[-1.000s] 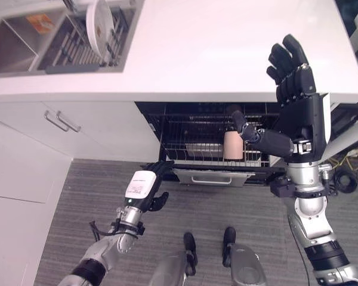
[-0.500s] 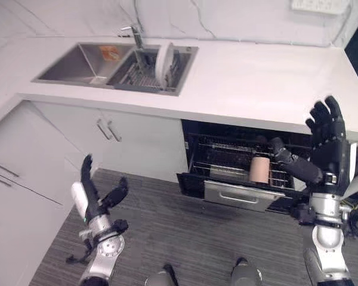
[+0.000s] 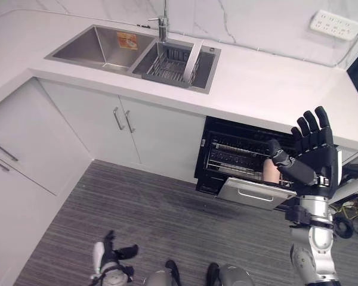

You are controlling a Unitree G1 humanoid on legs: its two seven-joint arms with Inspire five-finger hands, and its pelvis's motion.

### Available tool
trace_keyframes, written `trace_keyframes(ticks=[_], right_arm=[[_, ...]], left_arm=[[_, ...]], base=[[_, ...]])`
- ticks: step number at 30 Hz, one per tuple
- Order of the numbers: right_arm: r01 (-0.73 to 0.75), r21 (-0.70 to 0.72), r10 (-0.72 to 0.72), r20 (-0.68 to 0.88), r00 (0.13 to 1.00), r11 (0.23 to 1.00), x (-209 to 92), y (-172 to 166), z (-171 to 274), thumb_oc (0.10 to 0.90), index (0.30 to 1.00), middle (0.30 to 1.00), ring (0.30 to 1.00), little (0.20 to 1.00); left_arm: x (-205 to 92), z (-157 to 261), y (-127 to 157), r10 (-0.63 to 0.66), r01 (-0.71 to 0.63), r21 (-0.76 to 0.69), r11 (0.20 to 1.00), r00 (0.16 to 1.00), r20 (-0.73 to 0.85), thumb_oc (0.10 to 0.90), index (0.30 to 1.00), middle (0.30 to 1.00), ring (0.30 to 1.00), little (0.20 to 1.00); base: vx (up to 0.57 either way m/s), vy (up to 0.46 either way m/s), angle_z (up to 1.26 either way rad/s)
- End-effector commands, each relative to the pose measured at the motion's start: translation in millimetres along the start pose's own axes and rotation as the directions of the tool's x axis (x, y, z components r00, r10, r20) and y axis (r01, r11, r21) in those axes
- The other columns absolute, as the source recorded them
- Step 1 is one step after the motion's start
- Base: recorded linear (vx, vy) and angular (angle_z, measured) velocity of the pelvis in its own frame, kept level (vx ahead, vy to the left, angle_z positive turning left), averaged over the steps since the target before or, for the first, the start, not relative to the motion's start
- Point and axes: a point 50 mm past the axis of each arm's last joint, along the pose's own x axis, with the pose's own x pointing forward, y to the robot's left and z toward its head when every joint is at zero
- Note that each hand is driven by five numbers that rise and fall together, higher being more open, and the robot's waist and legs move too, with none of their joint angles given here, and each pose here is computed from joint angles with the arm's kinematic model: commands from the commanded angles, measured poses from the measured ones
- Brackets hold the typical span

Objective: Place the dishes in the dishwasher.

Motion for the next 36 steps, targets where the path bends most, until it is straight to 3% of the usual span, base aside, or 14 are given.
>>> trace_keyframes(ticks=[1, 2, 3, 4, 7, 11, 18, 24, 33, 36], right_arm=[[-0.056, 0.042, 0.044, 0.235, 0.971, 0.998, 32.3, 4.9, 39.4, 0.8, 0.9, 0.9, 0.9, 0.9], [-0.056, 0.042, 0.045, 0.236, 0.971, 0.998, 32.4, 5.0, 39.4, 0.8, 0.9, 0.9, 0.9, 0.9], [-0.064, 0.034, 0.054, 0.242, 0.969, 0.997, 32.9, 6.4, 40.9, 0.8, 0.9, 0.9, 0.9, 0.9], [-0.065, 0.03, 0.055, 0.243, 0.969, 0.997, 33.0, 6.5, 41.3, 0.8, 0.9, 0.9, 0.9, 0.9], [-0.083, 0.022, 0.076, 0.23, 0.97, 0.996, 37.6, 12.0, 42.2, 0.8, 0.9, 0.9, 0.9, 0.9], [-0.148, -0.05, 0.156, 0.252, 0.955, 0.988, 41.2, 19.1, 49.1, 0.8, 0.9, 0.9, 0.9, 0.9], [-0.204, -0.093, 0.221, 0.236, 0.946, 0.974, 45.0, 17.9, 53.4, 0.8, 0.9, 0.9, 0.9, 0.9], [-0.295, -0.093, 0.309, 0.244, 0.919, 0.951, 46.5, 38.1, 48.8, 0.8, 0.9, 0.9, 0.9, 0.9], [-0.284, -0.085, 0.296, 0.186, 0.937, 0.955, 43.9, 42.7, 35.5, 0.8, 0.9, 0.9, 0.9, 0.9], [-0.259, -0.101, 0.275, 0.199, 0.941, 0.961, 45.5, 38.2, 39.1, 0.8, 0.9, 0.9, 0.9, 0.9]], left_arm=[[-1.2, -9.1, -6.9, -0.172, 0.174, 0.03, 0.984, 0.983, -0.071, 0.8, 0.9, 0.9, 0.9, 0.9], [-2.8, -13.8, -9.1, -0.196, 0.2, 0.034, 0.979, 0.976, -0.092, 0.8, 0.9, 0.9, 0.9, 0.9], [-14.5, -41.2, -21.5, -0.352, 0.358, -0.02, 0.934, 0.906, -0.236, 0.8, 0.9, 0.9, 0.9, 0.9], [-16.1, -44.0, -22.7, -0.367, 0.373, -0.024, 0.927, 0.896, -0.25, 0.8, 0.9, 0.9, 0.9, 0.9], [-32.2, -74.2, -29.7, -0.509, 0.482, -0.174, 0.859, 0.759, -0.407, 0.8, 0.9, 0.9, 0.9, 0.9], [-36.2, -79.2, -29.2, -0.598, 0.542, -0.26, 0.799, 0.669, -0.442, 0.8, 0.9, 0.9, 0.9, 0.9], [-28.1, -59.8, -37.3, -0.61, 0.54, -0.284, 0.792, 0.693, -0.385, 0.8, 0.9, 0.9, 0.9, 0.9], [-29.1, -60.4, -37.6, -0.627, 0.518, -0.356, 0.778, 0.681, -0.377, 0.8, 0.9, 0.9, 0.9, 0.9], [-34.5, -73.6, -33.4, -0.61, 0.483, -0.378, 0.79, 0.684, -0.401, 0.8, 0.9, 0.9, 0.9, 0.9], [-35.5, -75.3, -34.4, -0.603, 0.526, -0.296, 0.797, 0.677, -0.422, 0.8, 0.9, 0.9, 0.9, 0.9]], base=[[0.13, -0.049, 0.05], [0.18, -0.078, -0.03], [0.18, -0.086, -0.05], [0.28, -0.138, -0.1], [0.3, -0.102, -0.1], [0.27, -0.09, -0.17], [0.17, -0.061, -0.17], [0.17, 0.098, -0.25], [0.26, 0.184, -0.4], [0.24, 0.268, -0.48]])
